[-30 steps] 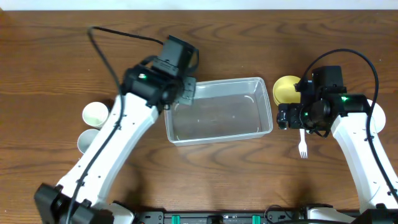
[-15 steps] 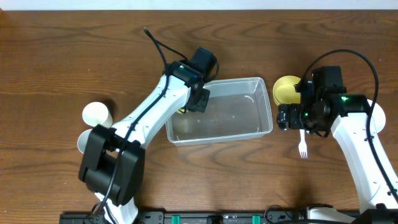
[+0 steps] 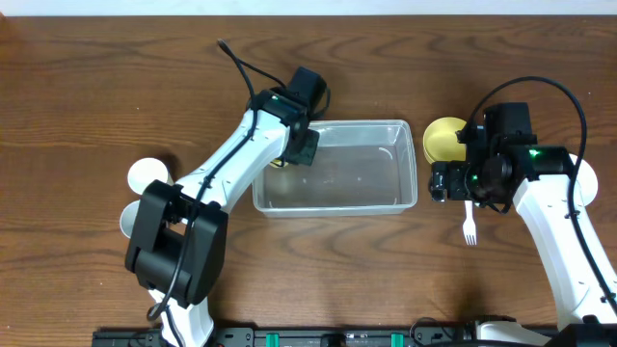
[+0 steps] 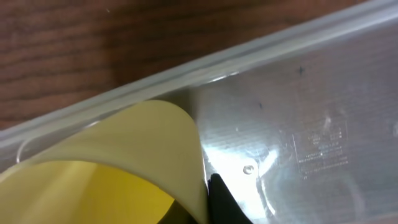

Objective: Pack container
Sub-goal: 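Carry the yellow cup into the container and release it, then move the left gripper back and grasp the white cup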

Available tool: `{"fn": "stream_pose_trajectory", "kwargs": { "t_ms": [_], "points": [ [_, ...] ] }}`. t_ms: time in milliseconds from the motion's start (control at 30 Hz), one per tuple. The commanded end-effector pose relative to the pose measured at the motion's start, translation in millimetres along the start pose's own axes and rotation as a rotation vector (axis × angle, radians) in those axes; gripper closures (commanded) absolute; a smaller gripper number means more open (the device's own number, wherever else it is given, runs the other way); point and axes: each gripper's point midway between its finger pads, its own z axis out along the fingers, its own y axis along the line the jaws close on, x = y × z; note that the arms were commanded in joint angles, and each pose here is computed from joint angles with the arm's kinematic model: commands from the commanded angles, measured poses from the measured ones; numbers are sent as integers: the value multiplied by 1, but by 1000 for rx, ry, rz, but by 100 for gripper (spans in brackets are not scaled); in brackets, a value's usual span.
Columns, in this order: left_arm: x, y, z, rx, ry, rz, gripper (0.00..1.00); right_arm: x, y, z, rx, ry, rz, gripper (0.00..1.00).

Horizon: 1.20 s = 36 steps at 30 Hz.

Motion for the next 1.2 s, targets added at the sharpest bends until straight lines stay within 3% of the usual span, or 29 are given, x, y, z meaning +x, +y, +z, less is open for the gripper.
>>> {"fn": "stream_pose_trajectory", "kwargs": {
  "t_ms": [0, 100, 233, 267, 333, 600, 800, 900, 1033, 1167],
  "points": [
    [1, 5, 5, -10, 13, 20, 93, -4, 3, -3, 2, -13, -14, 4],
    [2, 4, 5, -9, 15, 20, 92, -4, 3, -3, 2, -13, -13, 4],
    [9, 4, 5, -6, 43, 24, 84, -4, 3, -3, 2, -13, -14, 3],
    [10, 4, 5, -7, 50, 24, 74, -4, 3, -3, 2, -13, -13, 3],
    [14, 4, 5, -9, 65, 25, 68, -4, 3, -3, 2, -14, -13, 3],
    [24, 7, -2, -15, 98, 27, 64, -4, 3, -3, 2, -13, -13, 3],
    [4, 8, -67, 7, -41, 27, 58, -4, 3, -3, 2, -13, -13, 1],
    [-2, 14, -115, 10, -164, 62, 48, -4, 3, -3, 2, -13, -14, 1],
    [3, 50, -167, -77, -284, -2, 47, -5, 3, -3, 2, -17, -13, 1],
    [23, 108, -185, -158, -281, -195, 47, -5, 3, -3, 2, -17, -13, 1]
  ]
}}
